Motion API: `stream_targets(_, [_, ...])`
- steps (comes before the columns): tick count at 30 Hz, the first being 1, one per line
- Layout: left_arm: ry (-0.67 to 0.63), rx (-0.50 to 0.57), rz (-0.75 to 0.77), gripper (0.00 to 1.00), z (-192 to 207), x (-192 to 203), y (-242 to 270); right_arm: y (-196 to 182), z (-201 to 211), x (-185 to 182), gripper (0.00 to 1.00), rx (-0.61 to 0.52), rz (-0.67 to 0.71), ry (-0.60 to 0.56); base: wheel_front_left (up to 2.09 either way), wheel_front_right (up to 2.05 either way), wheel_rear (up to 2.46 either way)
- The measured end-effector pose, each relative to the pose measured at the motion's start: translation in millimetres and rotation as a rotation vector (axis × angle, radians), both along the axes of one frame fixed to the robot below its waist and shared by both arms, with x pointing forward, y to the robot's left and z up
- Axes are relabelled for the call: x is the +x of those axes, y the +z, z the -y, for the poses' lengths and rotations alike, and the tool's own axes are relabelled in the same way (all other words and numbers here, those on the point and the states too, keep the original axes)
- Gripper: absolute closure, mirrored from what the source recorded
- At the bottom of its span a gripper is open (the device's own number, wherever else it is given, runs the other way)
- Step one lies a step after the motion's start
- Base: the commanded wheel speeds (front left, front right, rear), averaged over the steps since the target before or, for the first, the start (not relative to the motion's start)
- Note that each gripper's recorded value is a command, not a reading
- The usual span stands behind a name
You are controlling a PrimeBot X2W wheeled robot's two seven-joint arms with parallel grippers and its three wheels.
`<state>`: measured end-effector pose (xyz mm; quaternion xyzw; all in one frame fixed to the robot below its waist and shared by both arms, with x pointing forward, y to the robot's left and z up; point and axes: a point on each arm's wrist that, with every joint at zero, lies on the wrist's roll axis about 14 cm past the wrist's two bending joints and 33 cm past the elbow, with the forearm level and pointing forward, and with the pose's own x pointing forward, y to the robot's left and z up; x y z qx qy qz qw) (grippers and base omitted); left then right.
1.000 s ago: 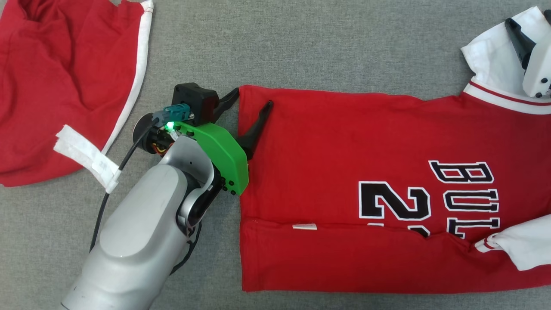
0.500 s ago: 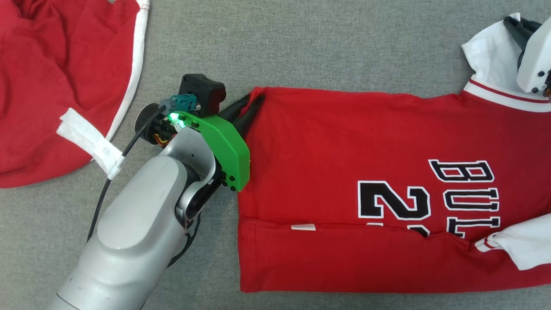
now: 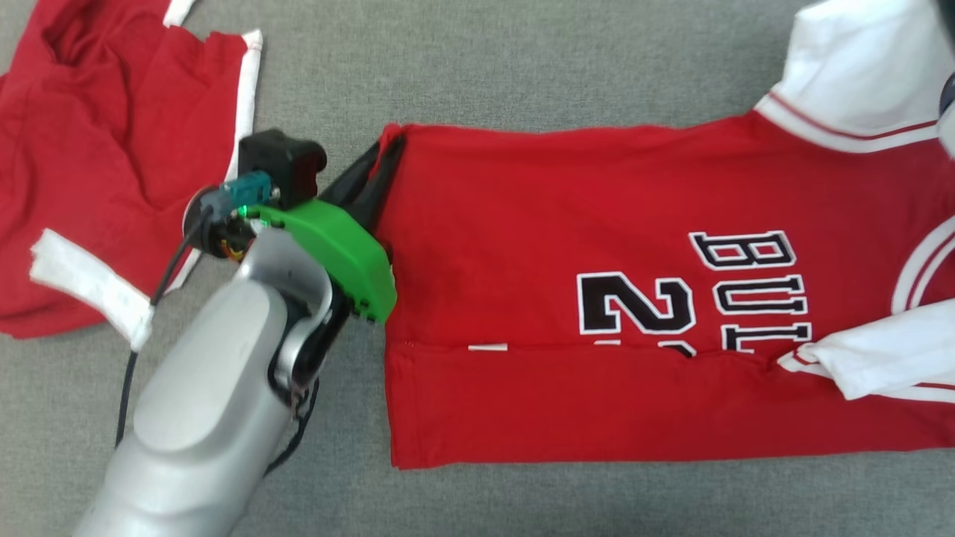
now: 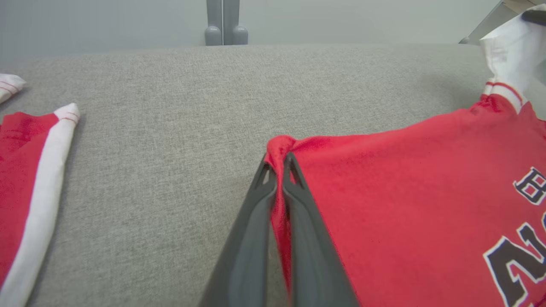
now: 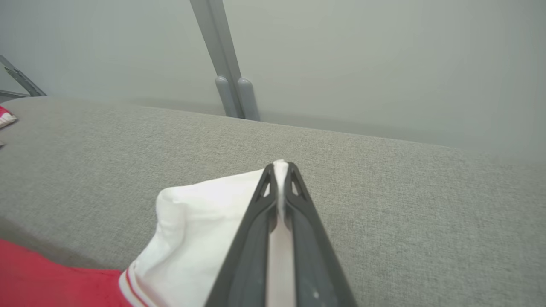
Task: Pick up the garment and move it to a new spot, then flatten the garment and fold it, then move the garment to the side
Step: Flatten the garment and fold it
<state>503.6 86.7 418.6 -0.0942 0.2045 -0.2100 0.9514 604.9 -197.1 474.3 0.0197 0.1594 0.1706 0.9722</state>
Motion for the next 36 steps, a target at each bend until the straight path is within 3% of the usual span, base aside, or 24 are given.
stream_targets(11, [0.093,-0.132,-0.017,1.0,-1.4,-89.4,18.1,9.5,17.7,-127.1,1.0,0.095,0.057,-0.005,0.0,0.0,0.0])
stream_targets(15, [0.091,-0.201,-0.057,0.57,9.1,-117.1,19.5,-3.0,32.9,-173.0,1.0,0.126,0.005,-0.076,0.0,0.0,0.0])
stream_targets(16, [0.085,-0.205,-0.055,0.36,10.6,-119.1,19.7,-5.0,37.0,-179.7,1.0,0.128,0.0,-0.095,0.0,0.0,0.0])
stream_targets(17, [0.074,-0.212,-0.04,0.07,12.7,-118.7,22.6,-7.5,40.3,-186.9,1.0,0.121,-0.007,-0.11,0.0,0.0,0.0])
stream_targets(18, [0.066,-0.22,-0.028,0.13,14.6,-117.6,24.9,-10.1,41.8,-193.5,1.0,0.124,-0.016,-0.123,0.0,0.0,0.0])
stream_targets(21, [0.049,-0.211,-0.004,0.53,17.0,-117.1,24.6,-15.0,40.9,-205.5,1.0,0.155,-0.024,-0.157,0.0,0.0,0.0])
stream_targets(23, [0.043,-0.214,0.001,0.65,19.1,-117.2,24.4,-16.1,41.7,-210.0,1.0,0.159,-0.024,-0.171,0.0,0.0,0.0])
stream_targets(25, [0.043,-0.223,0.01,0.56,21.8,-116.8,26.1,-17.4,40.4,-214.2,1.0,0.163,-0.027,-0.179,0.0,0.0,0.0])
stream_targets(27, [0.045,-0.228,0.021,0.19,22.3,-117.0,27.7,-19.5,41.2,-217.6,1.0,0.159,-0.032,-0.188,0.0,0.0,0.0])
stream_targets(28, [0.041,-0.229,0.02,0.15,23.5,-119.0,27.4,-20.4,41.9,-219.2,1.0,0.157,-0.036,-0.192,0.0,0.0,0.0])
stream_targets(29, [0.039,-0.232,0.017,0.08,24.3,-122.2,26.4,-20.0,42.3,-220.0,0.96,0.156,-0.034,-0.195,0.0,0.0,0.0])
stream_targets(30, [0.038,-0.235,0.015,0.0,24.7,-124.8,25.6,-20.1,43.0,-220.4,0.64,0.152,-0.034,-0.196,0.0,0.0,0.0])
stream_targets(31, [0.042,-0.232,0.021,0.0,23.4,-127.3,25.2,-21.3,45.4,-221.5,0.0,0.135,-0.037,-0.198,0.0,0.0,0.0])
stream_targets(36, [0.031,-0.162,-0.017,0.0,19.0,-155.2,5.5,-30.2,55.5,-233.8,0.0,0.088,-0.096,-0.217,0.0,0.0,0.0])
